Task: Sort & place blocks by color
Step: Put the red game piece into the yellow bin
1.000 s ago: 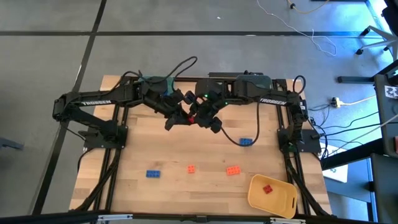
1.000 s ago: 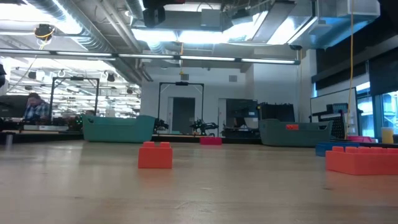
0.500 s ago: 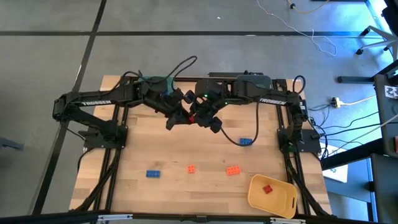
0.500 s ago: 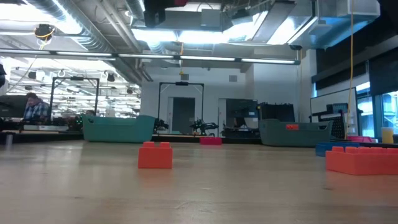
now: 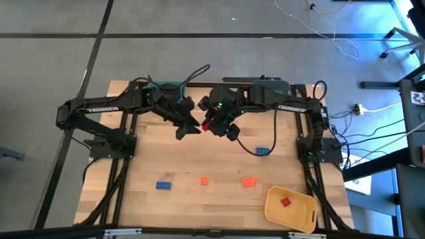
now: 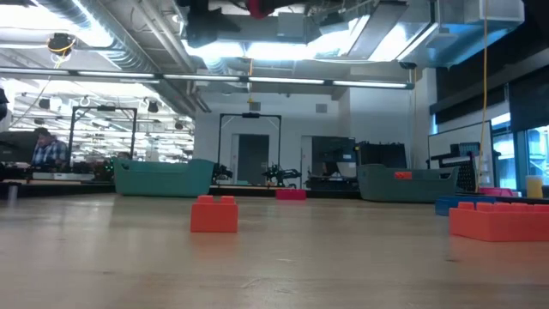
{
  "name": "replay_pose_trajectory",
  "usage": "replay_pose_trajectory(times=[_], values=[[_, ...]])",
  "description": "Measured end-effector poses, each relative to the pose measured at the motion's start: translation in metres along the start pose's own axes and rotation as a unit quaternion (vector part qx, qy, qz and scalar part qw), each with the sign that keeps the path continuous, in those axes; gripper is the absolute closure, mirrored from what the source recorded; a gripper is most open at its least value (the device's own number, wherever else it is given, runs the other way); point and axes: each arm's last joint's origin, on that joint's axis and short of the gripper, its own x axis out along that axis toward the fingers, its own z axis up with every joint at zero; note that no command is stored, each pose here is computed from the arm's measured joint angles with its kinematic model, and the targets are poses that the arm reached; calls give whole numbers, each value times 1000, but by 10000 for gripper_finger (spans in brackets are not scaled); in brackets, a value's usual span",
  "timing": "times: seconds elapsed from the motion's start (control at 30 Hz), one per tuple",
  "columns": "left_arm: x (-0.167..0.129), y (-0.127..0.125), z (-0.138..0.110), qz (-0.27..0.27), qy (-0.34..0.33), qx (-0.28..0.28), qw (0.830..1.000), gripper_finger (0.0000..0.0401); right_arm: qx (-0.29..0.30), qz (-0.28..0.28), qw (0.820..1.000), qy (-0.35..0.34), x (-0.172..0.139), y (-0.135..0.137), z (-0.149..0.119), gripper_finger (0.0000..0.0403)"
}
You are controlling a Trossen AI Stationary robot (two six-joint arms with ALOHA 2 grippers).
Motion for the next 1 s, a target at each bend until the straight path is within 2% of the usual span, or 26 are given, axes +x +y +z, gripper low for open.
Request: replay_pose_trajectory(times=[0.17, 0.3, 0.47, 0.57, 0.67, 0.8, 0.87, 0.93, 1.0], values=[[-1, 7, -11, 66, 43, -17, 997, 198, 12, -4, 1000, 8, -16, 3, 1, 310], [-2, 12, -16, 117, 55, -22, 991, 198, 59, -5, 998, 33, -30, 10, 3, 310], [-2, 12, -16, 129, 52, 1, 990, 197, 124, 8, 987, 98, -53, 26, 2, 310], [-2, 12, -16, 126, 56, 26, 990, 197, 184, 31, 975, 122, -66, 36, -1, 310], [-2, 12, -16, 125, 59, 48, 989, 197, 258, 49, 953, 153, -79, 45, -5, 310], [-2, 12, -16, 123, 62, 79, 987, 197, 376, 61, 905, 191, -90, 56, -8, 310], [-2, 12, -15, 121, 62, 94, 986, 197, 439, 81, 881, 155, -97, 59, -5, 310], [-2, 12, -14, 119, 60, 110, 985, 197, 473, 155, 861, 107, -105, 66, 2, 310], [-2, 12, -14, 118, 61, 123, 983, 197, 501, 183, 842, 84, -113, 72, 11, 310]])
